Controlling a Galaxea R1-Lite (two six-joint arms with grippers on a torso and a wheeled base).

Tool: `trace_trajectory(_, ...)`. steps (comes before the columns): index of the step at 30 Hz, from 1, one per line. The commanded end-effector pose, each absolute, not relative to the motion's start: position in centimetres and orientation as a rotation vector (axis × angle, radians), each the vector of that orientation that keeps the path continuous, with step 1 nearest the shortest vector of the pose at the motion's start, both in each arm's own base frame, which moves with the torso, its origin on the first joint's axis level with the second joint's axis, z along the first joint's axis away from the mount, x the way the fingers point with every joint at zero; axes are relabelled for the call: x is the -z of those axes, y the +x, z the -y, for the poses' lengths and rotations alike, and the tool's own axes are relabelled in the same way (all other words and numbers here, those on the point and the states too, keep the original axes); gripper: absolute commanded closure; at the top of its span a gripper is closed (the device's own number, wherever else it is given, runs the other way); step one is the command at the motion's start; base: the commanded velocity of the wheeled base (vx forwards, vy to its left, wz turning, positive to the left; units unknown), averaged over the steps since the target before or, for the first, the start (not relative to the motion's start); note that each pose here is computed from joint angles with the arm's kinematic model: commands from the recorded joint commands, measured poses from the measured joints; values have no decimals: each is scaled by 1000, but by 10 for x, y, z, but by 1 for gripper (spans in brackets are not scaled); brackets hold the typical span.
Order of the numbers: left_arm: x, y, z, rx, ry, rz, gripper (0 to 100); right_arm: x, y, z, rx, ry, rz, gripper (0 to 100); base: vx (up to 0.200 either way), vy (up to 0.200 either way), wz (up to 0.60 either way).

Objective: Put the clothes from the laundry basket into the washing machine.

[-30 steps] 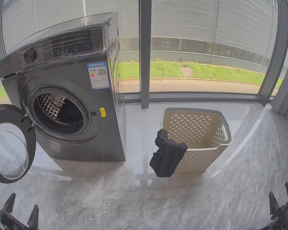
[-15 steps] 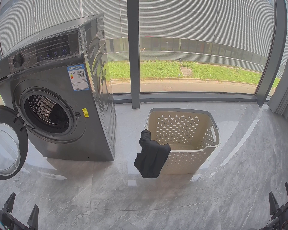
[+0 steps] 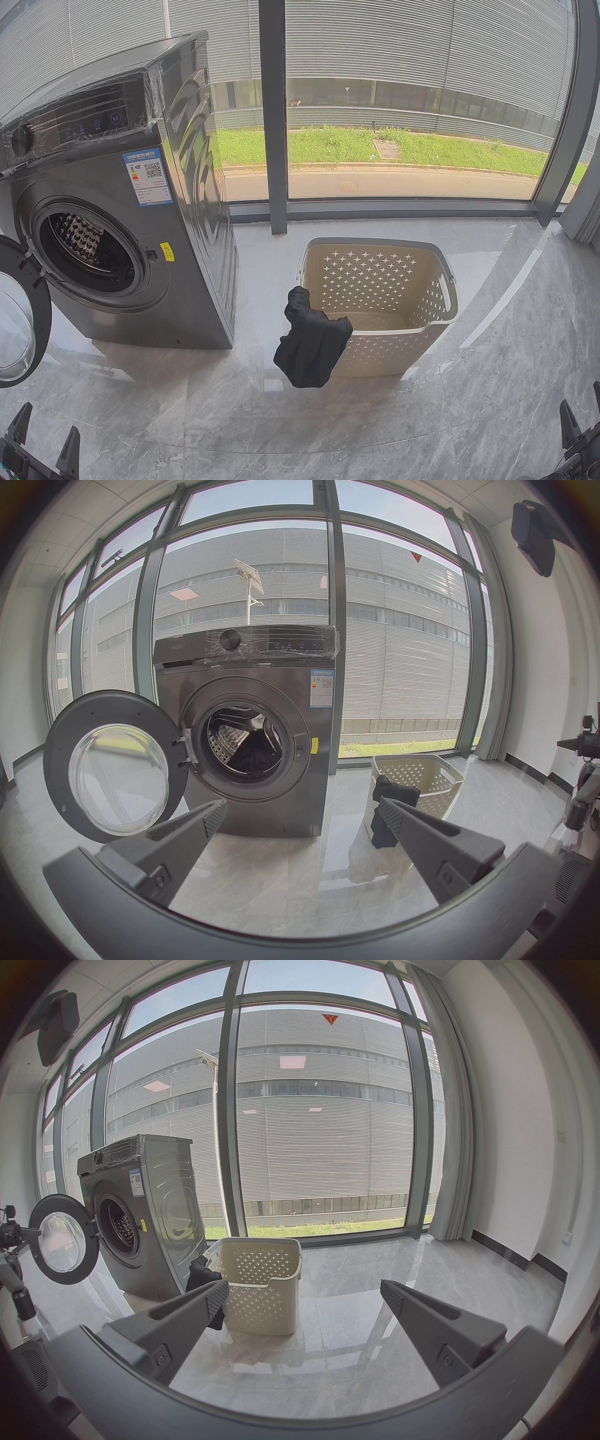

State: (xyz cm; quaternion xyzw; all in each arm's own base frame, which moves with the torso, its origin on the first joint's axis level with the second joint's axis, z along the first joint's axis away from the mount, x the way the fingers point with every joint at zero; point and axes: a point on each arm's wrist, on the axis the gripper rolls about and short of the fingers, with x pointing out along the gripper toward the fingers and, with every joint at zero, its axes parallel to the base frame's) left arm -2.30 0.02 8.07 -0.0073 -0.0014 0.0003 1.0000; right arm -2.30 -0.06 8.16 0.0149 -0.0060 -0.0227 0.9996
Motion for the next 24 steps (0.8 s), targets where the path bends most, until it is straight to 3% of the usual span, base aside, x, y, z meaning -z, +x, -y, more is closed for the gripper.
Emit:
trace_trajectory(1, -76, -23, 0, -2, -8, 0, 0, -86, -25, 1, 42, 18, 57, 0, 0, 0, 0)
trace_trajectory(4, -76, -23, 0, -5, -6, 0, 0, -137, -37, 0, 29, 21, 169, 0, 0, 0, 0)
trace_trajectory(7, -76, -23, 0, -3, -3, 0, 0, -164, -29, -1, -41, 24, 87, 0, 0, 0, 0)
trace_trajectory(17, -76, -23, 0, -5, -9, 0, 0, -164, 30, -9, -400, 135, -286, 0, 0, 180, 0)
trace_trajectory(24, -76, -23, 0, -3, -8, 0, 0, -162, 82, -17, -500, 147, -419, 0, 0, 29, 0)
